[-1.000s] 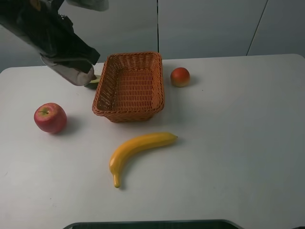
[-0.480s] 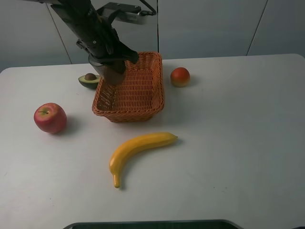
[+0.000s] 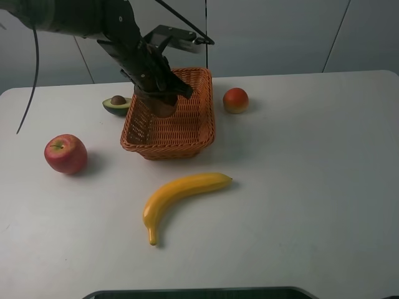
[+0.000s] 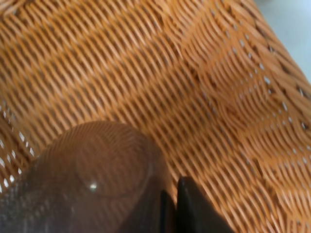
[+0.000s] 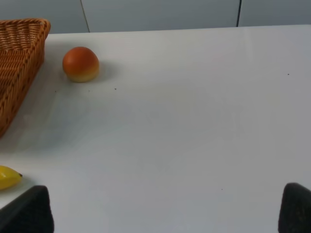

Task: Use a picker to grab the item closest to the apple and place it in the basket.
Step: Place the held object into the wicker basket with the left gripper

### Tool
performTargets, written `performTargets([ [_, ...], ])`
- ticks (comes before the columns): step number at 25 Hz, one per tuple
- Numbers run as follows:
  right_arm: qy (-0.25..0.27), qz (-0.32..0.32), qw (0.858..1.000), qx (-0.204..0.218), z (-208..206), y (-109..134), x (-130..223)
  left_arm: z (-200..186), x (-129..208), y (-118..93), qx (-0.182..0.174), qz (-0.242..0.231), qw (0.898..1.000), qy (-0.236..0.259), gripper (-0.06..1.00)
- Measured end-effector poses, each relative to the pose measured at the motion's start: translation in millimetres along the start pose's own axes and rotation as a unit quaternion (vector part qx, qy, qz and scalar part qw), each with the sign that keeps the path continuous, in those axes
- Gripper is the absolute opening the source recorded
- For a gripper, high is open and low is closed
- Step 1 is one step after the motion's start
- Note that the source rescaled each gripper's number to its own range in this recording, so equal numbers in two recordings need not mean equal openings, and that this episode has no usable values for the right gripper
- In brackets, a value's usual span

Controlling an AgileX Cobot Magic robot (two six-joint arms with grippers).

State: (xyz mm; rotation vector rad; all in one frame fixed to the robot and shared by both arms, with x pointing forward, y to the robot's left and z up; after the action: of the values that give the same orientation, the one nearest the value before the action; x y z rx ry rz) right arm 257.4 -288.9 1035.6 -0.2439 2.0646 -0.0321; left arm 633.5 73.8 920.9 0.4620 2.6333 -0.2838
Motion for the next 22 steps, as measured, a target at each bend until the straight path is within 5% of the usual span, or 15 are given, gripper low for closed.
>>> performTargets([
  [5, 0.000, 0.000, 1.000, 0.000, 0.0, 0.0, 0.0, 2.6, 0.2, 0.0, 0.001, 0.001, 1.000, -0.001, 0.15],
  [15, 0.000, 0.000, 1.000, 0.000, 0.0, 0.0, 0.0, -0.2, -4.7, -2.5, 0.008, -0.008, 1.000, -0.007, 0.89],
  [22, 0.000, 0.000, 1.000, 0.000, 0.0, 0.0, 0.0, -41.2, -23.0, -16.8, 0.023, -0.002, 0.999, -0.027, 0.98],
])
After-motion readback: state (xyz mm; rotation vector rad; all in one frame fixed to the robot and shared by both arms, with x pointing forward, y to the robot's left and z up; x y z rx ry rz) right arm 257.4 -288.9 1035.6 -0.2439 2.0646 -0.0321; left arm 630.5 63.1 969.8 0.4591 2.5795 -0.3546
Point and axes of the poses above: a point on each arm's last joint axis where the gripper is mounted, z pointing out along that axis toward the gripper, y along the wrist's bending axis when the last joint is at zero, x = y × z, the point moved 3 cm from there along z, pointing out along that axis toward the gripper, and after that the axes turned 12 degrees about -z, right-handed, at the moved point
